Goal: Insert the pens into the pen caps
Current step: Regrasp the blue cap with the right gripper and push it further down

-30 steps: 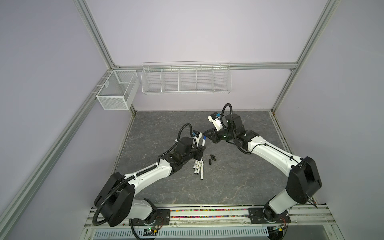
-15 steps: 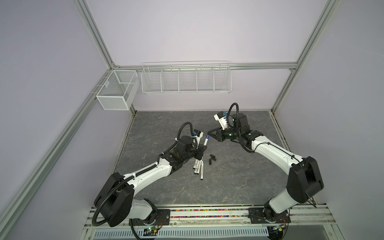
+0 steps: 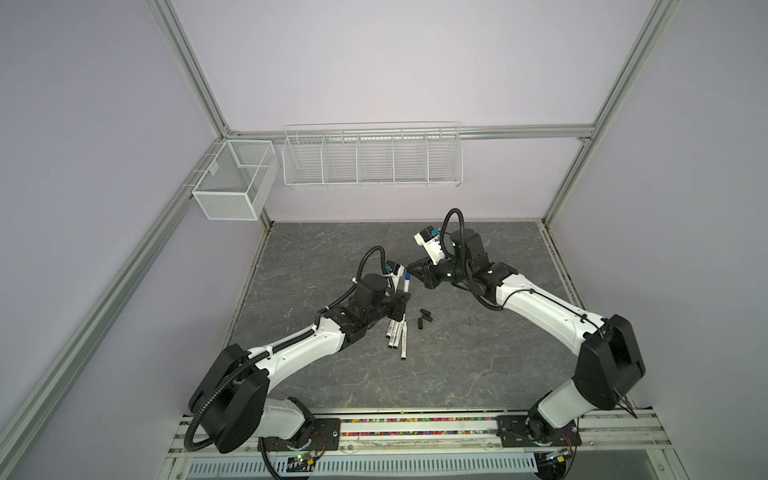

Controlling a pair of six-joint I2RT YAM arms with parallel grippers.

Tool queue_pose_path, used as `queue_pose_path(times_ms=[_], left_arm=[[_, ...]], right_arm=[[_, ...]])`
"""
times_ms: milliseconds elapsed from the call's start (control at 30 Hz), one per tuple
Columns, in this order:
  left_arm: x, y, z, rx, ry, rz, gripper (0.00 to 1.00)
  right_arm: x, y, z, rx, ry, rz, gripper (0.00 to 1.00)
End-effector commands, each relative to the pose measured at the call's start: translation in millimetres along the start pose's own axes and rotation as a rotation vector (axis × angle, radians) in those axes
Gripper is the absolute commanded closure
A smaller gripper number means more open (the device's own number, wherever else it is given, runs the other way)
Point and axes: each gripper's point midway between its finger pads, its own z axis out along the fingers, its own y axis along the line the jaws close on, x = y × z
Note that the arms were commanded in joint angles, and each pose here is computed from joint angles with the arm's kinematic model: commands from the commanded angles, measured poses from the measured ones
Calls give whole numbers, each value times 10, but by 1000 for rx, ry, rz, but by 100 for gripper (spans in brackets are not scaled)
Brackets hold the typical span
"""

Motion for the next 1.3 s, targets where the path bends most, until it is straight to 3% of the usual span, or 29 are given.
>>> queue_pose_path(times_ms=[0, 133, 267, 433, 767, 1267], left_arm=[[-1277, 303, -432, -137, -460, -84, 100], [-1251, 287, -421, -126, -451, -86, 100], [-1271, 295, -462, -130, -471, -82, 100], [-1329, 371, -527, -162, -504, -82, 100], [-1317, 412, -514, -174, -491, -75, 100], [-1397, 573, -662, -249, -545, -88, 100]], right_arm=[[1072, -45, -65, 10, 337, 169, 93], [1037, 111, -50, -109, 348, 181, 93], [1214, 320, -10, -185, 448, 135, 93], [1503, 289, 42, -108, 550, 76, 93], [1344, 212, 50, -115, 484, 138, 93], [1712, 191, 38, -42, 625, 56, 93]])
